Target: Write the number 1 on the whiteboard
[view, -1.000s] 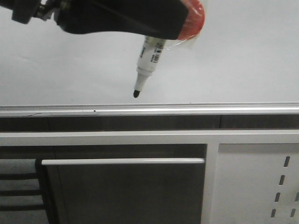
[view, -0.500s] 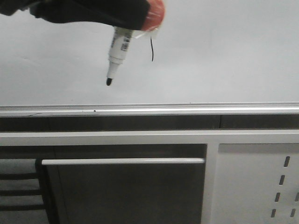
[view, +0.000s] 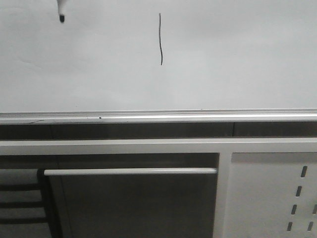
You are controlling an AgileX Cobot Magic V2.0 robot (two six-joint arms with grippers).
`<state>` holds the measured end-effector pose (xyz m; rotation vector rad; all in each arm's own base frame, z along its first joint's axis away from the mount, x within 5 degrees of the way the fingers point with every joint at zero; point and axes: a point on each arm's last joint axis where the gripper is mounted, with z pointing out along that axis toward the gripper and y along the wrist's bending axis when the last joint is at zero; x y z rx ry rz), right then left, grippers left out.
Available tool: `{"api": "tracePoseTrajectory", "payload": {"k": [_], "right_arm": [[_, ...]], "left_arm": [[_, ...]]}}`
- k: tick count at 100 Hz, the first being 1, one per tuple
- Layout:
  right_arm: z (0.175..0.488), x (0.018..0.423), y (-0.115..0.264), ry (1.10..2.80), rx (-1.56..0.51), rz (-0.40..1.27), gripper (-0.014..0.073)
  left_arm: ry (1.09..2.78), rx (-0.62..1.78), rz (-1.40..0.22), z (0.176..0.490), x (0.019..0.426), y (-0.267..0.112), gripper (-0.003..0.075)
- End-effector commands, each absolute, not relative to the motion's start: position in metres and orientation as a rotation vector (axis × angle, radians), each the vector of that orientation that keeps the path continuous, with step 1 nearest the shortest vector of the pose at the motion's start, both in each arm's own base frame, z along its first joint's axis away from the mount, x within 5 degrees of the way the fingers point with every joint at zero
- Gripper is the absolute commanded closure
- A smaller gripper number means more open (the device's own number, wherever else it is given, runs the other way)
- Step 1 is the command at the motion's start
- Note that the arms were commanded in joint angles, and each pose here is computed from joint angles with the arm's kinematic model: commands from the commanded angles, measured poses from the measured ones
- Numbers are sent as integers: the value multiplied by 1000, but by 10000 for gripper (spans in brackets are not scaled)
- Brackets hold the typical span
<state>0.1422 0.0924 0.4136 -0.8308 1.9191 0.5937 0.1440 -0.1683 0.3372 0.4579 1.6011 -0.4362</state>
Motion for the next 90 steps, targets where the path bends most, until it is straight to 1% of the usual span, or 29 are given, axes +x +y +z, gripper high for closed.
{"api": "tracePoseTrajectory", "payload": {"k": [1, 12, 40, 64, 90], "right_arm": [[431, 140, 90, 1832, -764, 597, 249], [430, 140, 90, 1835, -765, 599, 249], [430, 140, 90, 1835, -764, 601, 249], [430, 140, 90, 1835, -764, 601, 249], [430, 140, 90, 1835, -764, 601, 250]], "left_arm": [[1452, 340, -456, 361, 146, -163, 741], [1439, 305, -422, 360, 150, -164, 741], [1475, 299, -344, 342, 162, -178, 741], [1493, 273, -354, 329, 171, -189, 741], [1507, 191, -342, 322, 187, -184, 741]]}}
